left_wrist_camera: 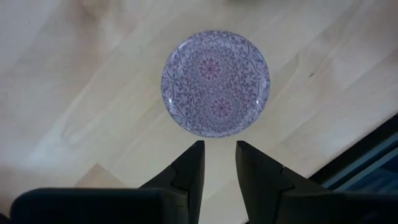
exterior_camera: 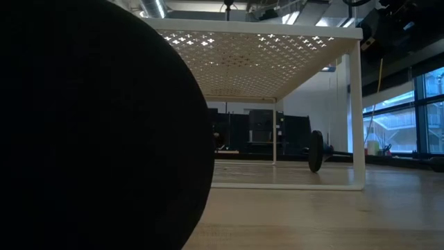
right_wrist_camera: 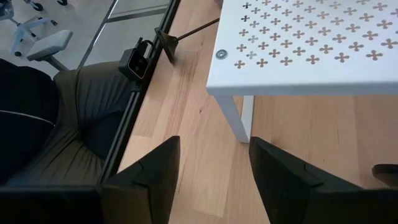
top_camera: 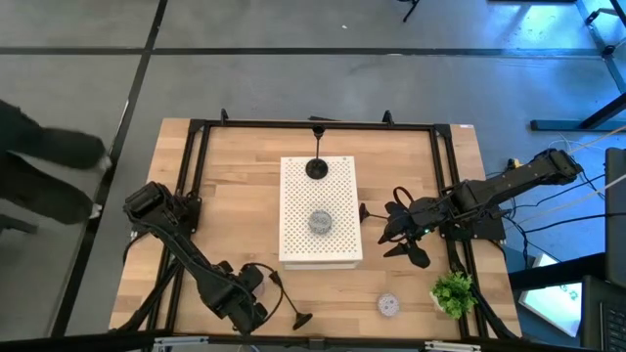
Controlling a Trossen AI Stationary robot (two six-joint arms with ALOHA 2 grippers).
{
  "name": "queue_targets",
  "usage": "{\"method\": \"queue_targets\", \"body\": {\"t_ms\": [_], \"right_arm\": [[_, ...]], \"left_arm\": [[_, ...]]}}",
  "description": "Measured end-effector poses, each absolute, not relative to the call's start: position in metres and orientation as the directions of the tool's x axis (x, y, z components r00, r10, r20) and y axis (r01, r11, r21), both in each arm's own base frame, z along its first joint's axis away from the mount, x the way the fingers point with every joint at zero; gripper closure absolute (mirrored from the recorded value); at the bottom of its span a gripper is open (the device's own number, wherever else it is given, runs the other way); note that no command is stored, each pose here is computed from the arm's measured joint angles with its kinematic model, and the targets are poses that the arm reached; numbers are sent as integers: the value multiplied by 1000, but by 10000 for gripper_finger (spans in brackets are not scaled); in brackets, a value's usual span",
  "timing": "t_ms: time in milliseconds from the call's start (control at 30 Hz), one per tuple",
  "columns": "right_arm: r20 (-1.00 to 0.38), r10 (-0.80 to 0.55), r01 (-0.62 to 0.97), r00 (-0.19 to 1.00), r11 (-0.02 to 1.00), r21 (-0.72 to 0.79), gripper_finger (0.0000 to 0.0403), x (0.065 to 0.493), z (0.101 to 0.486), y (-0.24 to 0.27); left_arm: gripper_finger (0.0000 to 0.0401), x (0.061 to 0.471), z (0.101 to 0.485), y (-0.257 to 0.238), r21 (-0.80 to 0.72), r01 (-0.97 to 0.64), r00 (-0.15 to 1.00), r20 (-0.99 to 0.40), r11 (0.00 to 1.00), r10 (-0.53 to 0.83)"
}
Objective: Pick & Place candle stick holders
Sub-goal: Put the left pink patterned scented candle on the shelf
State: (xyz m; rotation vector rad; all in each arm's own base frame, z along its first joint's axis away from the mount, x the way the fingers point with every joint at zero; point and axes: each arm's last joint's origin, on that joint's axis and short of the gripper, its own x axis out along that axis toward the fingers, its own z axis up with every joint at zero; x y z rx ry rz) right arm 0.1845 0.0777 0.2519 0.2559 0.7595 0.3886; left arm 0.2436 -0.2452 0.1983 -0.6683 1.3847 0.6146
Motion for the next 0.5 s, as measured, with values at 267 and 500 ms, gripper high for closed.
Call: {"method": "queue_targets", "body": {"t_ms": [267,500], "right_arm": [[-617,430,-248,659,899,361,208,184,252,78],[-616,430,-249,660,899,361,208,184,252,78]], "left_arm": [[315,247,198,-238,-37,-722,71,-997,691,21],[256,253,198,-226,8,-706,31,-999,708,43]]}}
